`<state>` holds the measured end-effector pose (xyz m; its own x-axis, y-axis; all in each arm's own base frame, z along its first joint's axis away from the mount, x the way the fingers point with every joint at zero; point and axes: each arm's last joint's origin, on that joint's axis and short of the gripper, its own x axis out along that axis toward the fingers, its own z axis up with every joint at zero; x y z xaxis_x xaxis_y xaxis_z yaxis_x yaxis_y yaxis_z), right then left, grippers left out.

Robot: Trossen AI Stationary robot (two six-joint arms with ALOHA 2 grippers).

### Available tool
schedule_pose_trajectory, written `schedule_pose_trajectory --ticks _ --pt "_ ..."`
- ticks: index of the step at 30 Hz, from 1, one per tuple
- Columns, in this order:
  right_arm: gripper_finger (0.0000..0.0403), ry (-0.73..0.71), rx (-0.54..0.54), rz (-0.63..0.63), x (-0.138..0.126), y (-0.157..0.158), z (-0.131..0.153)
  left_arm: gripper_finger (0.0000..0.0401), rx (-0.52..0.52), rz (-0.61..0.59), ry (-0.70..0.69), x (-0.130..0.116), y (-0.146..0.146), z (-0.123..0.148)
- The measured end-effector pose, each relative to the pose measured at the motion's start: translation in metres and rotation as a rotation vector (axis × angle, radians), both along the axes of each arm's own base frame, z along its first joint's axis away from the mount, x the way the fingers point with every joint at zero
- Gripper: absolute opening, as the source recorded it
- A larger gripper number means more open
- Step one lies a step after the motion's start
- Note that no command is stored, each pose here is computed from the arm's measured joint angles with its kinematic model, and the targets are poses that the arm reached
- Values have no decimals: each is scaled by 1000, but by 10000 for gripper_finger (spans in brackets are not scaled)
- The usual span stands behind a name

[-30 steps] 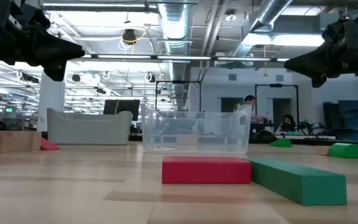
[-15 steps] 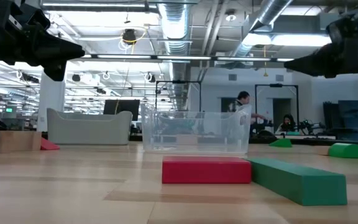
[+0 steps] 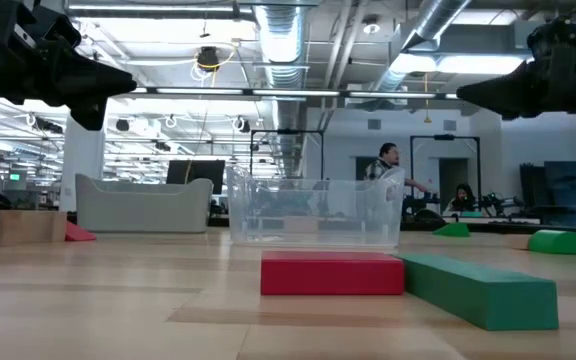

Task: Sort & place blocks by color
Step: Put the top right green block into the transparent bin

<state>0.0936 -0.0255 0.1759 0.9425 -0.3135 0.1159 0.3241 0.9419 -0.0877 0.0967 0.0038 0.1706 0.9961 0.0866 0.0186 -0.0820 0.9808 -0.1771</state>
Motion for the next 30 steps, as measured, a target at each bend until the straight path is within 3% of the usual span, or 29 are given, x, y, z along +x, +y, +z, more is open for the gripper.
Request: schedule_pose_trajectory --ticks 11,18,22,30 --pt "63 -78 46 0 -1 0 6 53 0 0 0 0 0 0" --pt "63 -117 71 -212 -5 -5 16 53 0 0 0 0 0 0" --pt "63 -61 68 -317 -4 -9 19 53 0 0 0 0 0 0" --pt "64 -71 75 -477 -3 -20 52 53 0 0 -1 0 0 0"
